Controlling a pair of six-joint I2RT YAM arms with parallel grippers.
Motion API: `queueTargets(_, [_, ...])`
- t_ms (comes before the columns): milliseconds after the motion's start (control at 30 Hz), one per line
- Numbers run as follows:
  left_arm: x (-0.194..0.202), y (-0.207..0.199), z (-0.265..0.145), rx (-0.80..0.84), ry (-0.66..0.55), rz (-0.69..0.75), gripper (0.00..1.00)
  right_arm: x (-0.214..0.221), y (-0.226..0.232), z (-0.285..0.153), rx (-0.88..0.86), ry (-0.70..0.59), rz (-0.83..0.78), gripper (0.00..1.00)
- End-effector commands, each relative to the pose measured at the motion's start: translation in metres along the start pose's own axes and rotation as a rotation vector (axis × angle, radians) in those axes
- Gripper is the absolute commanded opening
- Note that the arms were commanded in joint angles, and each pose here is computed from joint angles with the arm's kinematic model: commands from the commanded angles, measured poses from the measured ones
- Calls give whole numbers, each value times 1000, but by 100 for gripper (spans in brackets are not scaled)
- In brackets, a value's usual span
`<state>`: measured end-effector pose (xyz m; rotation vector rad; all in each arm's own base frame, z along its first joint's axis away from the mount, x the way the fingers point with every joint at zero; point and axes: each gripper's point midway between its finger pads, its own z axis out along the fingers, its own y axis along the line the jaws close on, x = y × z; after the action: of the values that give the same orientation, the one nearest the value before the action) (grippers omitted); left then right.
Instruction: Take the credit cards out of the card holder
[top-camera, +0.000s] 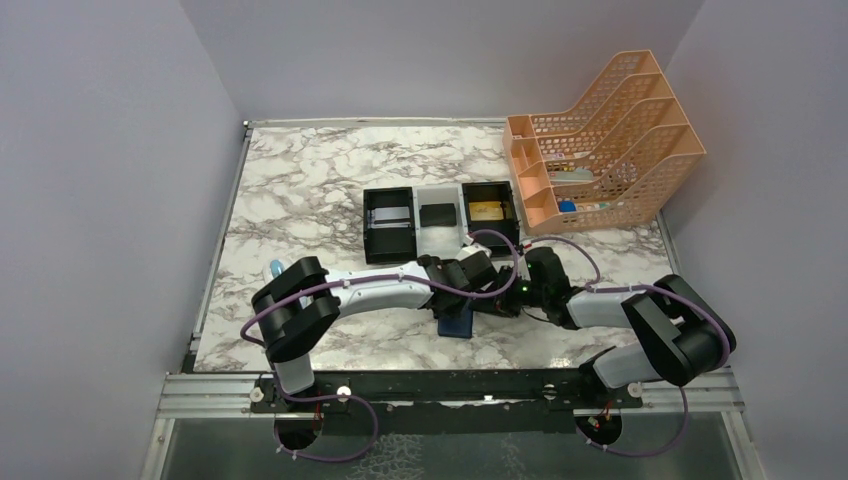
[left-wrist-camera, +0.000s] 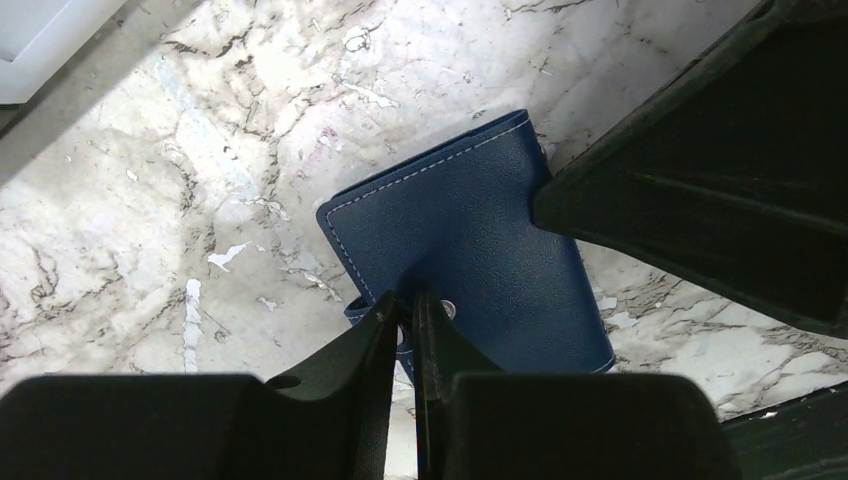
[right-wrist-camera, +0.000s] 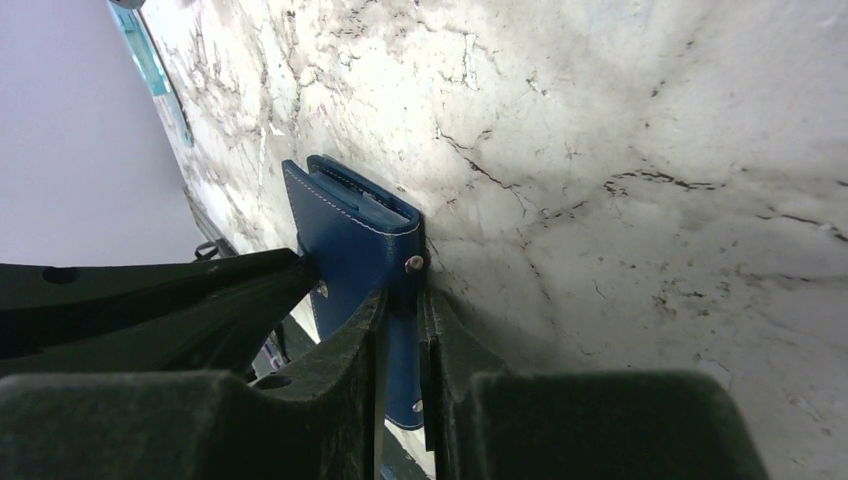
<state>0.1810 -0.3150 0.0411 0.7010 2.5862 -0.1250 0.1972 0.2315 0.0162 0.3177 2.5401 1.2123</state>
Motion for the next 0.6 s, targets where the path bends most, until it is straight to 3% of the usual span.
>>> queueTargets(0, [4, 15, -7, -55, 0, 1, 19, -5, -32, 0, 140, -47, 0, 16])
queueTargets(133, [5, 20, -8, -76, -10, -13, 40, -5, -30, 0, 131, -45, -9, 17])
queueTargets(233, [8, 25, -7, -101, -10, -23, 48, -6, -28, -1, 128, -47, -15, 17])
queueTargets(567, [12, 36, -17, -139, -15, -64, 45, -6, -27, -1, 129, -44, -18, 17])
